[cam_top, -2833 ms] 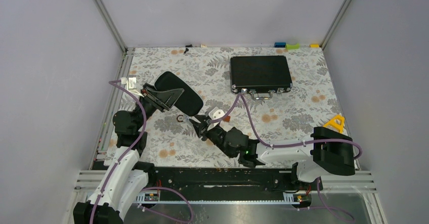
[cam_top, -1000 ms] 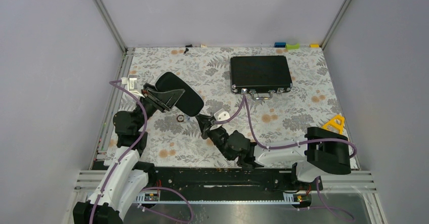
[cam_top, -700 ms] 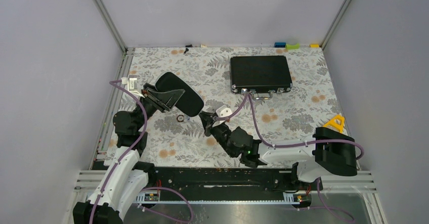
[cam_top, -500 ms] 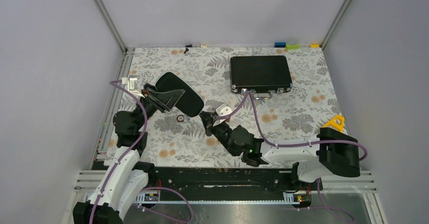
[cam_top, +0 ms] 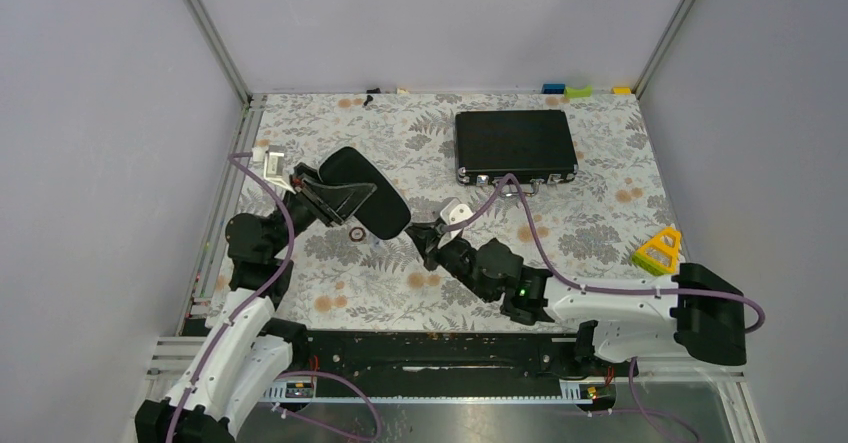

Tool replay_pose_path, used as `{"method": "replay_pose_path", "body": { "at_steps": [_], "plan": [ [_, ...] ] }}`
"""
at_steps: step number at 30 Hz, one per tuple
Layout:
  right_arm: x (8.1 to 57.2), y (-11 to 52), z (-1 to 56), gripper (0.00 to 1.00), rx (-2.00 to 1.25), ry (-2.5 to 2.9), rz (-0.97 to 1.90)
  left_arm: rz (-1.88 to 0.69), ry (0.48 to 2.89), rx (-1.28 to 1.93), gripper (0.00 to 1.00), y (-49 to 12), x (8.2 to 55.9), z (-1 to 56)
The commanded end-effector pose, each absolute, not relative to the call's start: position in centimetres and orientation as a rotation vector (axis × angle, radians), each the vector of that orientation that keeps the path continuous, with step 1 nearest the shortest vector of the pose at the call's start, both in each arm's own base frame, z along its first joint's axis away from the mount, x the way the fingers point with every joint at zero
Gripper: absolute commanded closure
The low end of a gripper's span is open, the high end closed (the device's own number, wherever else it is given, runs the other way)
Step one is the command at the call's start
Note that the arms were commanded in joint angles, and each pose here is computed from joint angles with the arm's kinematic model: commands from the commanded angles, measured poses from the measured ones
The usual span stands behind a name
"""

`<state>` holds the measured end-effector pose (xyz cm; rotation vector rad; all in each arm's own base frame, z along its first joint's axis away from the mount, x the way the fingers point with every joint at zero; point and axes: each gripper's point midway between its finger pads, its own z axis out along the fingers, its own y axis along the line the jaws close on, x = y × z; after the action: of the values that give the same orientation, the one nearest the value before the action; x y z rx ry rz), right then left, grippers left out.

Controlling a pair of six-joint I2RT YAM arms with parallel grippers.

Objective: Open the umbrella

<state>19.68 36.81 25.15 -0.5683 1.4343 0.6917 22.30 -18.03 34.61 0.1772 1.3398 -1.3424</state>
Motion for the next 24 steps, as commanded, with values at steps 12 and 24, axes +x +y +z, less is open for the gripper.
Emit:
{"method": "replay_pose_path", "body": {
  "at_steps": [12,24],
  "plan": [
    [18.1,33.3,24.7,1.00,-0.643,1.459,0.722,-1.368,1.221,0.522,1.00,-20.3,17.8,37.9],
    [15.7,33.2,25.4,1.00,-0.825,1.461,0.758,-1.443,1.311,0.627,1.00,-21.7,17.1,36.4]
  ]
}}
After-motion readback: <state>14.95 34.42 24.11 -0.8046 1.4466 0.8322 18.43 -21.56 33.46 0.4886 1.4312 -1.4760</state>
